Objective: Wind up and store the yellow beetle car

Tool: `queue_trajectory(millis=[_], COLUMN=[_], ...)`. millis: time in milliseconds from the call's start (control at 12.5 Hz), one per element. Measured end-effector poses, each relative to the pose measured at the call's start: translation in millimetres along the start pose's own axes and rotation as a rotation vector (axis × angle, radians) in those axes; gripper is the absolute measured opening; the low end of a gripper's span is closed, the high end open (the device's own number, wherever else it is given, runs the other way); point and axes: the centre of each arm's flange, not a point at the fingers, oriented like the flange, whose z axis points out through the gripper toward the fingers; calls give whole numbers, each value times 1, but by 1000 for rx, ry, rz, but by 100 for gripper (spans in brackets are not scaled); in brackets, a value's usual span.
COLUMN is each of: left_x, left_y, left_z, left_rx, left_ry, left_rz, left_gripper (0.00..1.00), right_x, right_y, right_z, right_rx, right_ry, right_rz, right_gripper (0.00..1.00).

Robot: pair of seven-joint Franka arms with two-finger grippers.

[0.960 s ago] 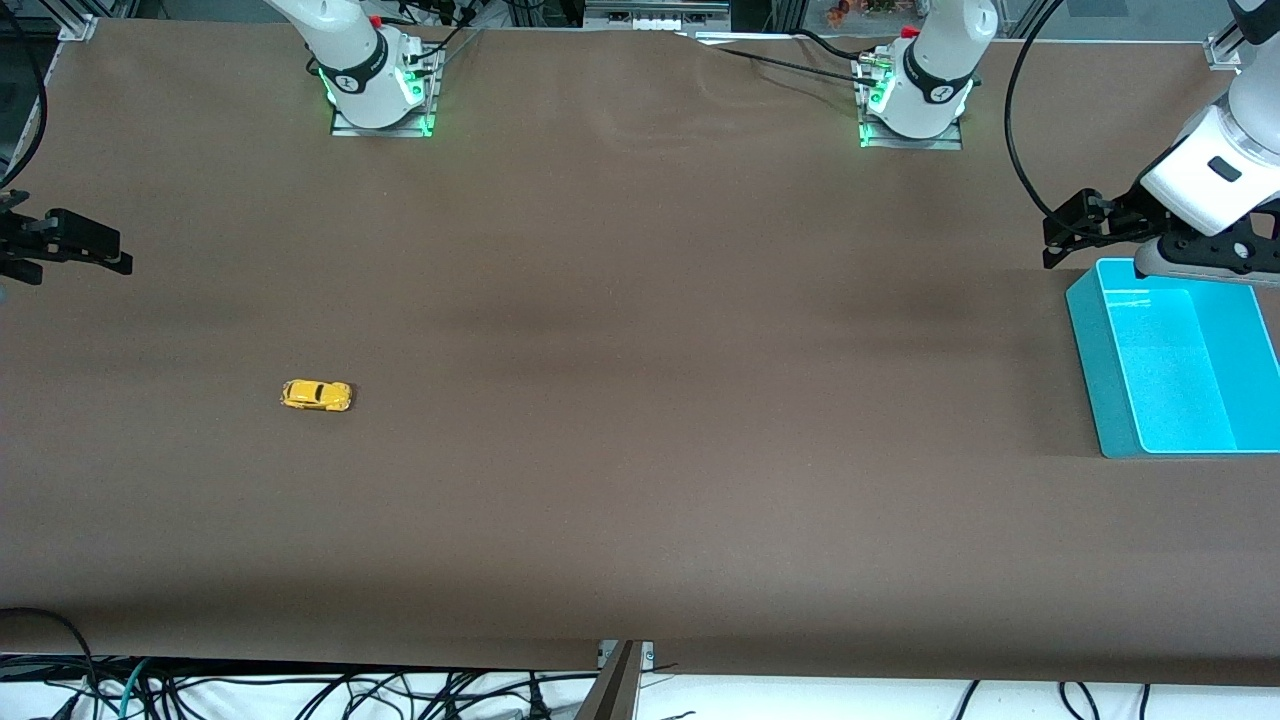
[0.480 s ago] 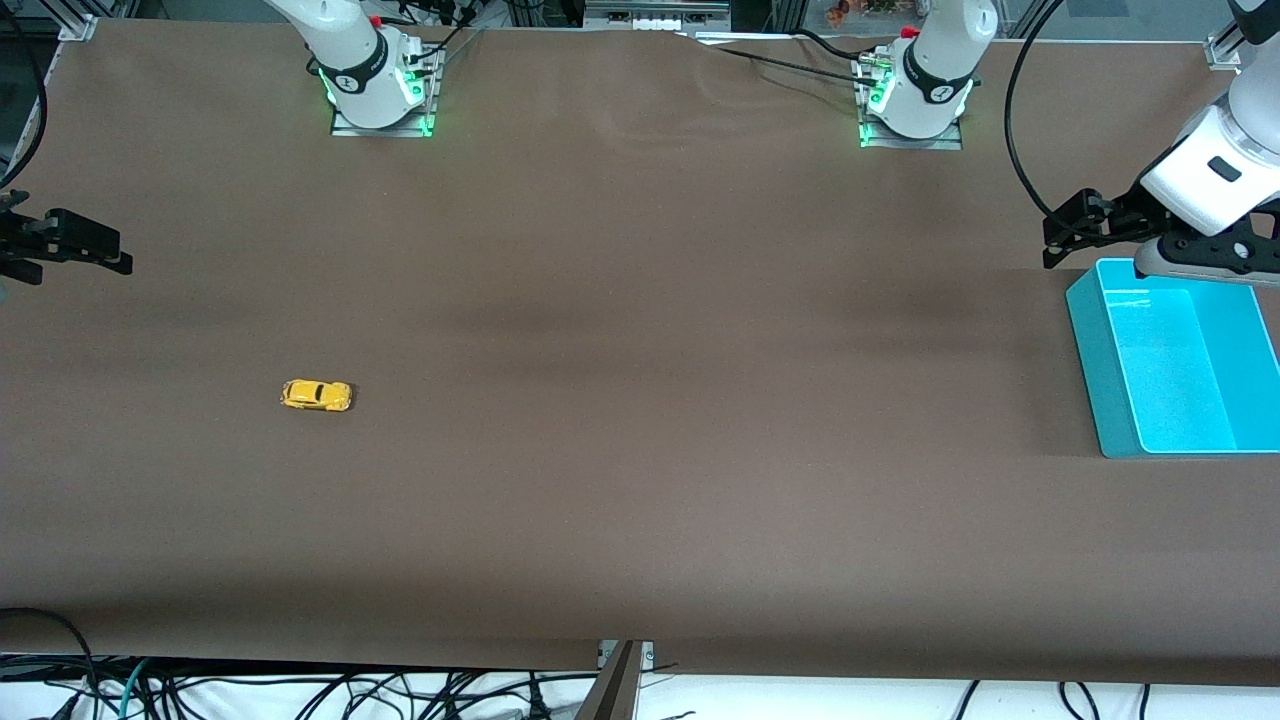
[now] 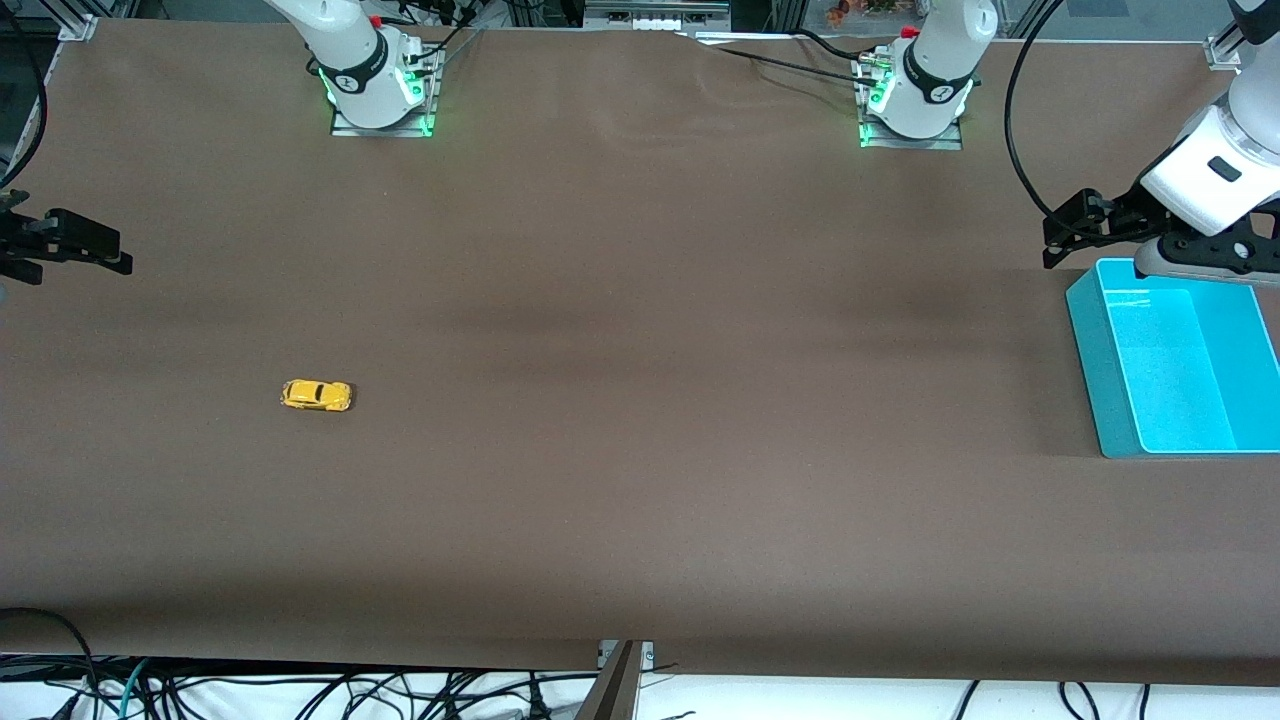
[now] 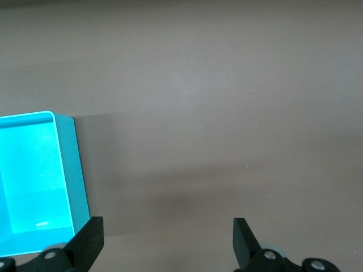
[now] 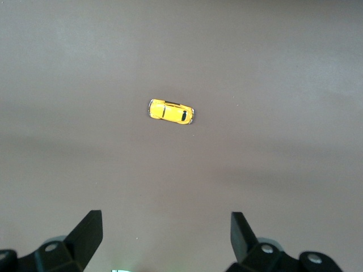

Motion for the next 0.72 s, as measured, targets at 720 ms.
queue_trajectory(millis=[720], left_x=[0], left_y=[0], left_z=[0], left_rx=[0], left_ry=[-1], left_rz=[0], left_gripper=[100], right_x=[2], right_y=[-8], right_z=[0], right_rx=[0], right_ry=[-1], right_rz=[-14], right_gripper=[100])
